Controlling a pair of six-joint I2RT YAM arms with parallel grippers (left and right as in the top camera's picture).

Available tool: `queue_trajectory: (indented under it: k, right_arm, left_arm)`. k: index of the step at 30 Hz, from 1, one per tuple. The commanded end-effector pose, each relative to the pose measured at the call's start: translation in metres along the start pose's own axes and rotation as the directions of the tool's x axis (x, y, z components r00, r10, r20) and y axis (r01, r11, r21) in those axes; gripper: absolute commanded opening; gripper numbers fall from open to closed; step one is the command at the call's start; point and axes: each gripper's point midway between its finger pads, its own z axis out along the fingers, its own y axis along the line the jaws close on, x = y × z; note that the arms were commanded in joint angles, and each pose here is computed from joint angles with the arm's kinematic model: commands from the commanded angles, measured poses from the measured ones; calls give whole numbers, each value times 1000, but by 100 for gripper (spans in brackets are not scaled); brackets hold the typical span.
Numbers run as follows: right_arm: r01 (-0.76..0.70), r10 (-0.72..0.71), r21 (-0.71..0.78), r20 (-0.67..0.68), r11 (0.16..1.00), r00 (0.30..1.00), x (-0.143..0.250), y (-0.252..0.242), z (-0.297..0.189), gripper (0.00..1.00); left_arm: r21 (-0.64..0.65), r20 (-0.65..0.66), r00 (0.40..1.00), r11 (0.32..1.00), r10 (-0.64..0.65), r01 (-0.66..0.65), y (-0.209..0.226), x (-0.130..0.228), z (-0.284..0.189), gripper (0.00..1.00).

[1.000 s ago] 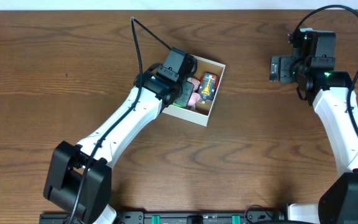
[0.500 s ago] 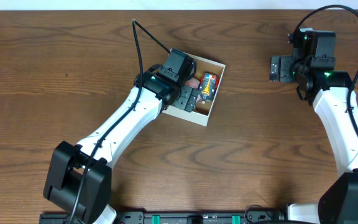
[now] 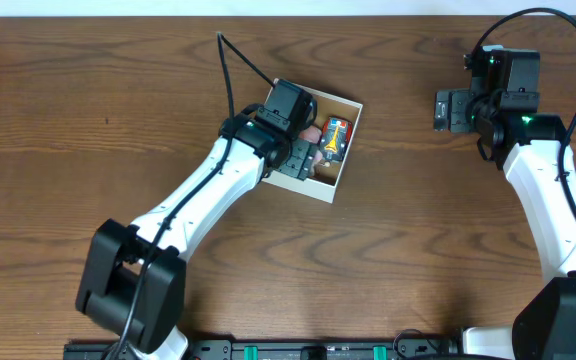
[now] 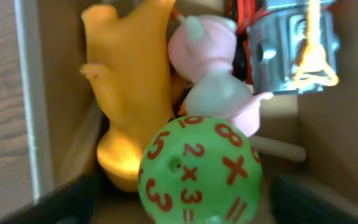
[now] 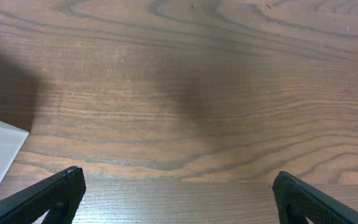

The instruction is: Pack container

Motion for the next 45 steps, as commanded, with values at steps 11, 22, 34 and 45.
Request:
queue_trajectory:
  k: [11,22,34,45]
  right_arm:
    - [-21,21,9,20,1000,1000,-7,-3,-5,99]
    - [-21,21,9,20,1000,1000,-7,-3,-5,99]
    - [-21,21,9,20,1000,1000,-7,-3,-5,99]
    - [-21,21,9,20,1000,1000,-7,-3,-5,99]
  left_arm:
    - [9,52,999,1000,4,-5,0,-15,1,9]
    - [30,237,971,1000,-8,1,-2,-63,-60,8]
    - [47,315,948,999,-36,22,-4,-81,-68,8]
    - [54,362,931,998,-40,22,-7,-100,-50,8]
